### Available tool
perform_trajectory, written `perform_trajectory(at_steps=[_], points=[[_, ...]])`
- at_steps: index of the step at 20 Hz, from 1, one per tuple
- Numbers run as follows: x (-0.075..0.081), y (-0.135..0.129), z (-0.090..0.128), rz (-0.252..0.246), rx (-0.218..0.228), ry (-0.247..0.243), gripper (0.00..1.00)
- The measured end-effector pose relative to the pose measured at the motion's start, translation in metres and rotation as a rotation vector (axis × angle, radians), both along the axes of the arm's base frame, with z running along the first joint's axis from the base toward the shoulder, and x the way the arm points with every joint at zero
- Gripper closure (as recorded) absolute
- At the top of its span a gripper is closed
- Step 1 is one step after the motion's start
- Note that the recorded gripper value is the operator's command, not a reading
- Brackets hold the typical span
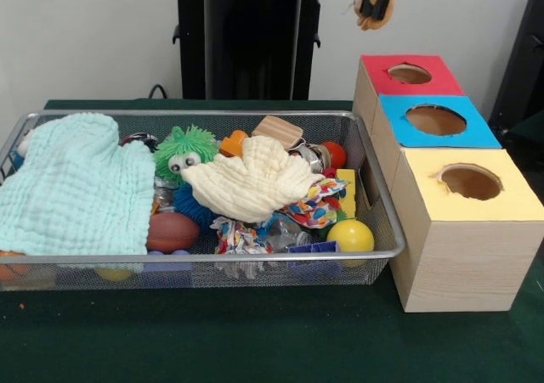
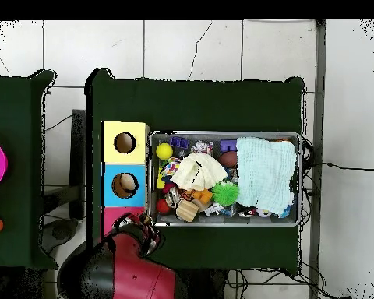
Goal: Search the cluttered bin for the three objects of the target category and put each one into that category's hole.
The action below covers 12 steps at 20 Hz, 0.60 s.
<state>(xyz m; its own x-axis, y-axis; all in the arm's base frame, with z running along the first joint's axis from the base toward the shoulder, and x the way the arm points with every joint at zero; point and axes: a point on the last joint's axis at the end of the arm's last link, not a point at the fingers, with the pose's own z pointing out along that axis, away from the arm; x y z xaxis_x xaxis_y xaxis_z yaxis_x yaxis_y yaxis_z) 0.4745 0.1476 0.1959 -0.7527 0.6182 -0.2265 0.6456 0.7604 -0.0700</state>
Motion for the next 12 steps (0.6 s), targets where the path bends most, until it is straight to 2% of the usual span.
perform_trajectory(at_steps=[6,12], points=[[-0.007,0.013,0.002,0.031,-0.008,-0.003,1.0],[-0.016,0.031,-0.012,0.068,-0.021,0.023,1.0]])
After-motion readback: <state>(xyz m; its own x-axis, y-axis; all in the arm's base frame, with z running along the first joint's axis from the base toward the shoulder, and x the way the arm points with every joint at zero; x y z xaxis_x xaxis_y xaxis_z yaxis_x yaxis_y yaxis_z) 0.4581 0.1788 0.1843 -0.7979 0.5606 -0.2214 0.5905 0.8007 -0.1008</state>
